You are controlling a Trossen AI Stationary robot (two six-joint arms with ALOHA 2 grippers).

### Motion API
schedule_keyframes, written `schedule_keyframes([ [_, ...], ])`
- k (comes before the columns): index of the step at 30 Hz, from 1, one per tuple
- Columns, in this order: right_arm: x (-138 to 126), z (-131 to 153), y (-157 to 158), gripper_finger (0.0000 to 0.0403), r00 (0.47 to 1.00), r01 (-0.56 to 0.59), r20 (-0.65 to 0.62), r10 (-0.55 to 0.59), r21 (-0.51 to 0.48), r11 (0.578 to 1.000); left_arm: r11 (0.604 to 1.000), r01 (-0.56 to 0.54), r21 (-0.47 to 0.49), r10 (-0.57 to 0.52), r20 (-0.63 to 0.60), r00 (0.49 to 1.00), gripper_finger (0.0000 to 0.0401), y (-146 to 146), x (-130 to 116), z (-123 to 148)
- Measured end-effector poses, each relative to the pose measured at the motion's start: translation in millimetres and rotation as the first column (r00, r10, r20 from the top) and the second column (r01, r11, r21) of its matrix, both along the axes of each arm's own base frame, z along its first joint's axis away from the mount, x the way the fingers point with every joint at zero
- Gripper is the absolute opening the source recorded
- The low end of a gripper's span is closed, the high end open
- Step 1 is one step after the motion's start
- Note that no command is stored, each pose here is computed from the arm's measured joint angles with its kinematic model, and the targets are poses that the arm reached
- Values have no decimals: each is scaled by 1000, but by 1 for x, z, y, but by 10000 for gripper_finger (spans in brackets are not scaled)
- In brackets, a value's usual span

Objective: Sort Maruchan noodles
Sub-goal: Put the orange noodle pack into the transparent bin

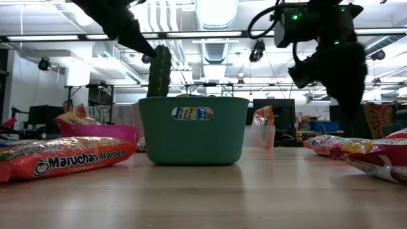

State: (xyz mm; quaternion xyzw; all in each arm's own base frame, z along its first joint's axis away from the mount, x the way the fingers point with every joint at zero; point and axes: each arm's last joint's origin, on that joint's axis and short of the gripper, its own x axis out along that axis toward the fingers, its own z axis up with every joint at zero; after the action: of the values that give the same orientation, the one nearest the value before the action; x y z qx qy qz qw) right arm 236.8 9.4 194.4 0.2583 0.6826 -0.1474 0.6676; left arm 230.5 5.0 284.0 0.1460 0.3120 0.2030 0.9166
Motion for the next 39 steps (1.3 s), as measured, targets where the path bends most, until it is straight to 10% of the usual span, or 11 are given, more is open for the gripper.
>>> schedule_keyframes([
  [21,-4,-21,51,285,960,-278,-97,261,-266,923,1000,17,25,-16,-11,1000,116,0,0,0],
  [32,6,-66,52,253,945,-291,-244,218,-317,903,999,25,36,-24,-14,1000,116,0,1,1],
  [39,8,-71,53,155,946,-289,-241,218,-316,904,999,25,36,-24,-14,1000,116,0,1,1],
])
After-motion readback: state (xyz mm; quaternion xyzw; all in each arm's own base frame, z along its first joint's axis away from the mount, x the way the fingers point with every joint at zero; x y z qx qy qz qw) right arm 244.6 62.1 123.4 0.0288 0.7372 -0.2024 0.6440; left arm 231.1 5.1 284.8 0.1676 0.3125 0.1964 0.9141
